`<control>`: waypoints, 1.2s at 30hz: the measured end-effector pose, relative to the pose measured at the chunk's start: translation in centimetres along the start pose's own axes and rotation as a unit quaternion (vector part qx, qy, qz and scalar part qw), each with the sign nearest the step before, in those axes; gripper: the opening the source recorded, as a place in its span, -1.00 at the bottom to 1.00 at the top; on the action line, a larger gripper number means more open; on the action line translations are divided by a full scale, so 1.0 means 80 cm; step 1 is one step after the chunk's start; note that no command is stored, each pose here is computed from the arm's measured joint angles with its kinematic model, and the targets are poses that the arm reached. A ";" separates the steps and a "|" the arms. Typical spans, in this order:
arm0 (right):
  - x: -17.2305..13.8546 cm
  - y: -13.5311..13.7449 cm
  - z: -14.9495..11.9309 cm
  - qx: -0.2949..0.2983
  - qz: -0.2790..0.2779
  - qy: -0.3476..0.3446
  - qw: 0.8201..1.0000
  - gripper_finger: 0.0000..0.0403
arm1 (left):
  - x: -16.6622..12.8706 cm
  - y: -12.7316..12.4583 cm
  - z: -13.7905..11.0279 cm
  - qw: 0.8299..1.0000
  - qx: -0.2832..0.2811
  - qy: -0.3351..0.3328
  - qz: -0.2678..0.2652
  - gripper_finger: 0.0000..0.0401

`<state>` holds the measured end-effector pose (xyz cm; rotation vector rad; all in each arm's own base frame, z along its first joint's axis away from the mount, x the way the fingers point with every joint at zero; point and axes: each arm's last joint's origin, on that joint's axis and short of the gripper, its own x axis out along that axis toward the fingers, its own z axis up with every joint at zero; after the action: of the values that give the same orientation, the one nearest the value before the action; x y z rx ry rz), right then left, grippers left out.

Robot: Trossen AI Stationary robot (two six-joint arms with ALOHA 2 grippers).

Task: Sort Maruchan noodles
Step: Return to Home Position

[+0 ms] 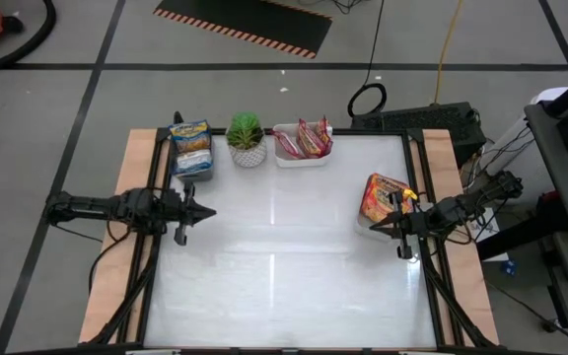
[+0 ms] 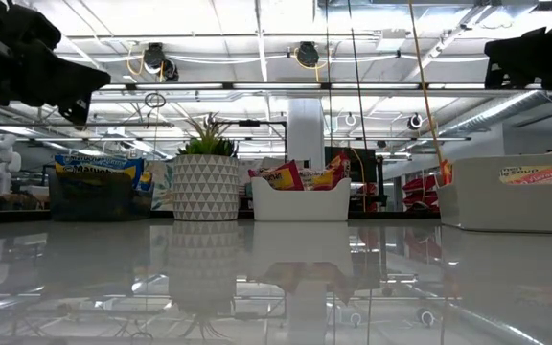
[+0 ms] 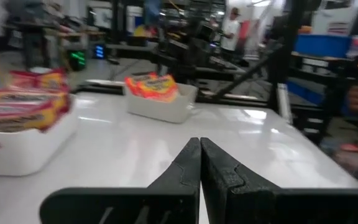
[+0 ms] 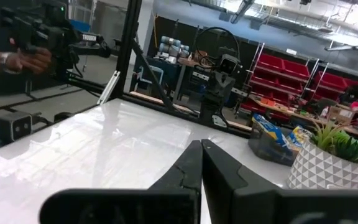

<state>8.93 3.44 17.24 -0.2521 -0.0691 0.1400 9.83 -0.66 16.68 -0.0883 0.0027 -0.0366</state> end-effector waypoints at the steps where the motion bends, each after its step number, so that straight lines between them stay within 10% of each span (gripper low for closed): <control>1: 0.000 -0.001 0.000 -0.006 -0.002 0.001 1.000 -1.00 | 0.000 -0.001 -0.001 1.000 -0.005 0.003 -0.010 -0.98; 14: 0.003 -0.010 -0.008 0.006 0.066 0.004 0.998 -1.00 | 0.000 0.004 0.000 0.997 0.080 0.002 0.018 -0.98; 36: 0.003 -0.039 -0.014 0.037 -0.012 0.017 0.999 -1.00 | 0.000 0.010 0.001 0.996 0.071 -0.001 0.053 -0.98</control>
<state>9.71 0.18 16.94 -0.1788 -0.0323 0.1135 9.87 0.15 16.66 0.0541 0.0025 0.0695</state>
